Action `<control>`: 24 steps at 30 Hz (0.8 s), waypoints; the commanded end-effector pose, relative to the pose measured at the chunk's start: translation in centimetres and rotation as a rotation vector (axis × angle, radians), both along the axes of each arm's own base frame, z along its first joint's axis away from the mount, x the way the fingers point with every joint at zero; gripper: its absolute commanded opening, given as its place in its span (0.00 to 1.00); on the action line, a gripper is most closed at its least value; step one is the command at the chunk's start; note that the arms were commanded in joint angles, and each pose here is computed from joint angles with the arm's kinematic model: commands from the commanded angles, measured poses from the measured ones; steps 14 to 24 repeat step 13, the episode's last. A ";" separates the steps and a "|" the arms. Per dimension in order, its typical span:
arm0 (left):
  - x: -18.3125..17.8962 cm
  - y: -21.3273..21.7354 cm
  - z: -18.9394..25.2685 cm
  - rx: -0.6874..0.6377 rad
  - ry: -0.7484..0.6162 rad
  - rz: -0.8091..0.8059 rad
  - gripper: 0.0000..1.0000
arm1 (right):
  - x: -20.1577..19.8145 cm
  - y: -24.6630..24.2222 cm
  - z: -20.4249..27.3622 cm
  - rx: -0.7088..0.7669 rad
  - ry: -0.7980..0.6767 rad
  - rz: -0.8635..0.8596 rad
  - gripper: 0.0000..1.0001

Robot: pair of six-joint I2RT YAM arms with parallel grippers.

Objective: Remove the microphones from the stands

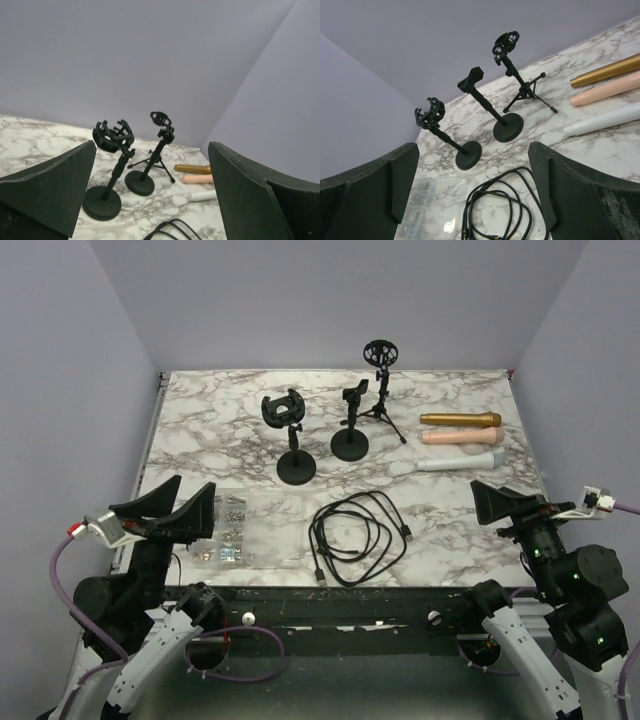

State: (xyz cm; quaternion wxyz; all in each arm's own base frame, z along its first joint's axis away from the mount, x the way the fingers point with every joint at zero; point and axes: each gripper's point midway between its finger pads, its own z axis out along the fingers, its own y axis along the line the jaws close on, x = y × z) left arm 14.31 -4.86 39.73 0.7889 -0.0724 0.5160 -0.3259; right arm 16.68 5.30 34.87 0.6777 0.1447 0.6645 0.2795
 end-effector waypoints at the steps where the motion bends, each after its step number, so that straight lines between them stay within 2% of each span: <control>1: -2.9 1.2 -1.4 -0.026 -0.043 -0.050 0.99 | -1.6 -1.4 -0.2 0.077 0.010 -0.045 1.00; 9: -4.3 2.5 -1.9 -0.069 -0.058 -0.048 0.99 | -3.1 -3.5 -0.8 0.172 0.042 -0.135 1.00; 13: -4.2 2.3 -1.9 -0.070 -0.058 -0.053 0.99 | -2.3 -2.9 -0.8 0.115 0.065 -0.121 1.00; 24: -4.2 2.3 -1.9 -0.070 -0.058 -0.053 0.99 | -2.3 -2.9 -0.8 0.115 0.065 -0.121 1.00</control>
